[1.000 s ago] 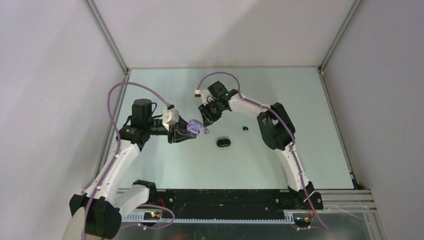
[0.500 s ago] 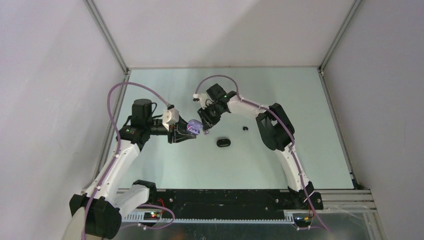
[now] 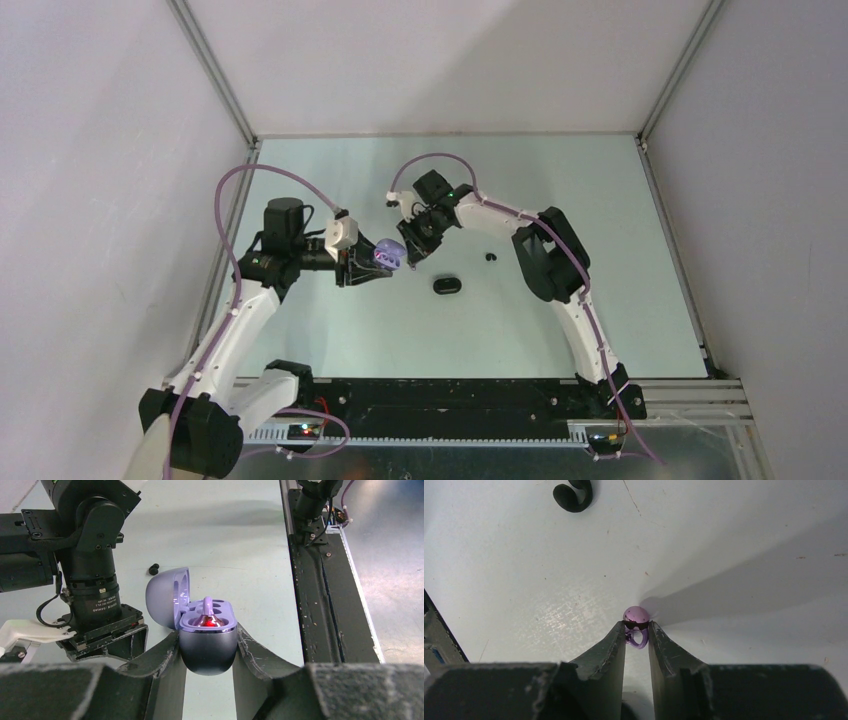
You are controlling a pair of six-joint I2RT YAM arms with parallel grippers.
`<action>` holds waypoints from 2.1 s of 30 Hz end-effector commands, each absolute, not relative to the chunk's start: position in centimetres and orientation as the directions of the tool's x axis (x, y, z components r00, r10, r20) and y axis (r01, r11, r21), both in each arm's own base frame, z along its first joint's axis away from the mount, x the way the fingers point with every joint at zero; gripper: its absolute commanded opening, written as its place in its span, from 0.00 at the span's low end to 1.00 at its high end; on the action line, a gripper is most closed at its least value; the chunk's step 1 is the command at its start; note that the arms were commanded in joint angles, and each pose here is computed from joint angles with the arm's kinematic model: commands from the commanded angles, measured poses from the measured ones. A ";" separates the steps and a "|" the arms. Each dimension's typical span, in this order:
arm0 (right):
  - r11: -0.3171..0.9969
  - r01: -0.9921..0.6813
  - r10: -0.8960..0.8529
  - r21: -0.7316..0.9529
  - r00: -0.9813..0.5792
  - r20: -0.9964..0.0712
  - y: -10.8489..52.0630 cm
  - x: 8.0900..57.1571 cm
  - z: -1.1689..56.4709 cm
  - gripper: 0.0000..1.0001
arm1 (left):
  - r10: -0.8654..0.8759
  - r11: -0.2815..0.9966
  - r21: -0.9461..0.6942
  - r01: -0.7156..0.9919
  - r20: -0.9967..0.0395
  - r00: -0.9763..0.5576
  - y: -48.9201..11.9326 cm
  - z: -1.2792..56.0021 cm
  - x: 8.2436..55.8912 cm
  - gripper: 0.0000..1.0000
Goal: Insert the wireless bluetooth earbuds into the charging case
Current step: Pick up the right earbud from the center of the board.
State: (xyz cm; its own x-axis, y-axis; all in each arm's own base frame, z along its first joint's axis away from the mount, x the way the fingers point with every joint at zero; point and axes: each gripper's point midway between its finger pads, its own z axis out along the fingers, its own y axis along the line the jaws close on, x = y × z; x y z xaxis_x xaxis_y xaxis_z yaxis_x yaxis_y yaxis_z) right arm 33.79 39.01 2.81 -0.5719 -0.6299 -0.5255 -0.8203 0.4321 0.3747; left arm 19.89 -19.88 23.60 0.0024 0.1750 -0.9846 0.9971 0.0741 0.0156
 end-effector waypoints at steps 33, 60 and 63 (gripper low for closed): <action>0.631 -0.570 -0.372 0.526 -0.817 -0.440 34.6 38.6 5.6 0.25 | 0.166 0.060 0.034 0.998 -0.986 0.024 -20.2 23.5 20.0 0.00; 0.668 -0.449 -0.361 0.593 -0.893 -0.269 34.6 37.8 1.7 0.26 | 0.171 0.061 0.039 0.997 -0.985 0.028 -20.2 23.4 20.0 0.00; 0.670 -0.448 -0.363 0.592 -0.893 -0.265 34.7 37.7 1.6 0.27 | 0.173 0.063 0.037 0.997 -0.985 0.026 -20.2 23.3 20.1 0.00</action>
